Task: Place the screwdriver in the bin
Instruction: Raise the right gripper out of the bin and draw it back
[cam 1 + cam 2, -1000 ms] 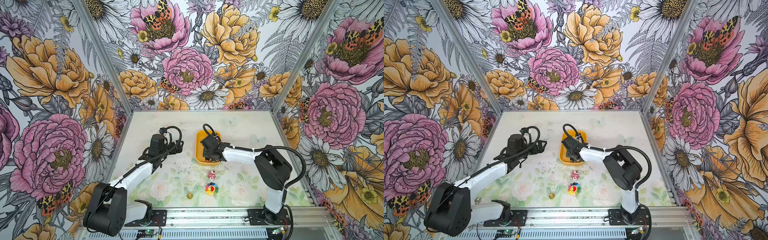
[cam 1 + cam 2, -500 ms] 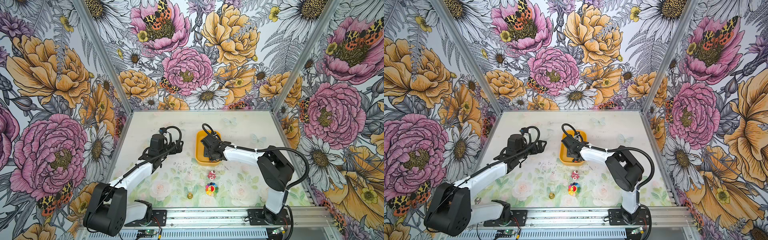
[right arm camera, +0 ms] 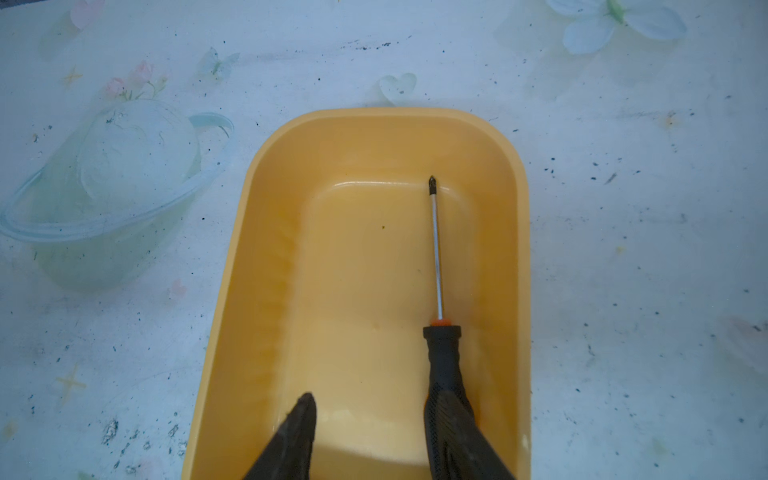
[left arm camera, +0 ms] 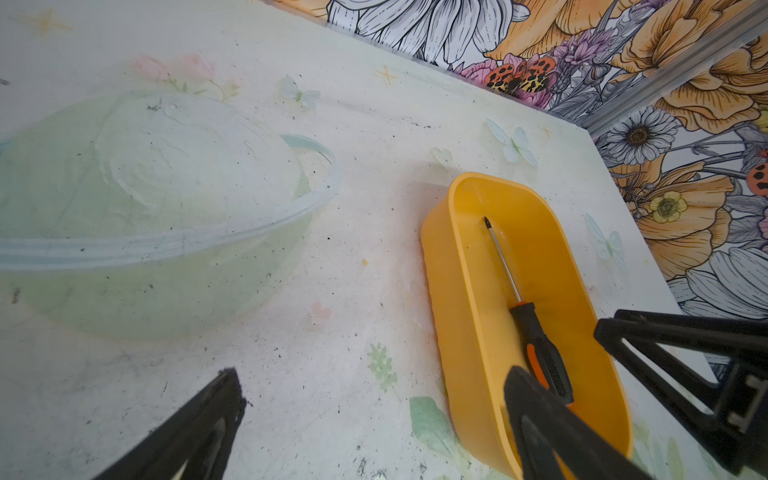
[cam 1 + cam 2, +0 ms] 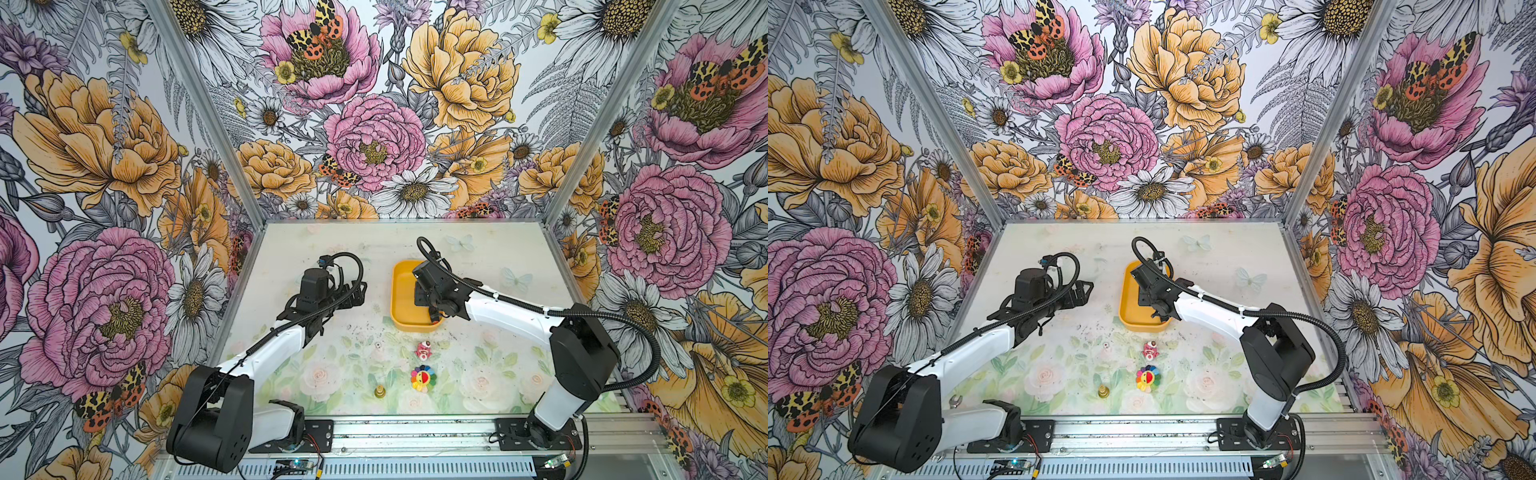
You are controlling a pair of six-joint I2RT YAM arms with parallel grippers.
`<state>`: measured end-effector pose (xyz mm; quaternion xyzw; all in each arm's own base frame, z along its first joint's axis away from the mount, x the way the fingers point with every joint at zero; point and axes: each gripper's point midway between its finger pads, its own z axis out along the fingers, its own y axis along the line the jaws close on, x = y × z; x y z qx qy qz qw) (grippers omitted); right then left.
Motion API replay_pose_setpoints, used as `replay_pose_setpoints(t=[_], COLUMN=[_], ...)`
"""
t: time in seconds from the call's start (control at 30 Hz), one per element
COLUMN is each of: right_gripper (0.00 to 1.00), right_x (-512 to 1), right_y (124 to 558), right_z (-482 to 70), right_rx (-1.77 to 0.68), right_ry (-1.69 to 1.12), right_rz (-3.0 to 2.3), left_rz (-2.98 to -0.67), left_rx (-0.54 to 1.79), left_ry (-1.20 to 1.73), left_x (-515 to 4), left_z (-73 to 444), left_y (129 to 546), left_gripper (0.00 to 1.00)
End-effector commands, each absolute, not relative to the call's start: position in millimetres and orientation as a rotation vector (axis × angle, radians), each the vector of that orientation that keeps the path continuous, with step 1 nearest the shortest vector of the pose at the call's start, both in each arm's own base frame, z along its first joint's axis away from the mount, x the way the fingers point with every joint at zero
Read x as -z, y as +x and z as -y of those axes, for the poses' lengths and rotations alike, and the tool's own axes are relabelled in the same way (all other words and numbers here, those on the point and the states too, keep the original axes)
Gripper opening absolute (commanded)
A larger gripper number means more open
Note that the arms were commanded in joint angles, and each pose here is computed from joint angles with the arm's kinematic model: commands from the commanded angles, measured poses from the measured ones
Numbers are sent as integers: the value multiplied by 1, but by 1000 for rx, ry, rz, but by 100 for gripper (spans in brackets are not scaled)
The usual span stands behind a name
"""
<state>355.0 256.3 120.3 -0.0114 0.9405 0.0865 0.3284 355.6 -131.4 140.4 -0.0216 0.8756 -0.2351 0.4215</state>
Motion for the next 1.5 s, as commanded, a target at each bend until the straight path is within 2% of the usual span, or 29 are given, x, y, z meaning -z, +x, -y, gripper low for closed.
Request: replay_pose_setpoints(t=[0.0, 0.2, 0.33, 0.5, 0.8, 0.97, 1.13, 1.47], right_gripper=[49, 49, 49, 49, 49, 50, 51, 52], right_x=[-135, -160, -171, -180, -205, -204, -190, -170], right_y=[352, 344, 342, 345, 328, 313, 306, 330], right_z=[-242, -207, -172, -113, -39, -17, 5, 30], right_rx=[-154, 10, 92, 167, 123, 97, 123, 114], right_ry=[-147, -358, -402, -291, -52, 23, 122, 226], right_rz=[-2415, -2309, -2266, -2212, -1914, -1761, -1717, -1729], left_rz=[-2172, -2155, -2123, -2048, -1824, -1663, -1614, -1560], left_rx=[593, 553, 490, 377, 121, 6, -63, -84], left_ry=[-33, -52, -84, -100, -141, -172, -170, -258], left_x=[-152, -155, -159, -166, -189, -208, -203, -196], left_z=[131, 123, 112, 93, 41, 13, -7, -40], left_y=[356, 354, 354, 354, 345, 333, 324, 323], left_gripper=[99, 99, 99, 99, 99, 99, 99, 99])
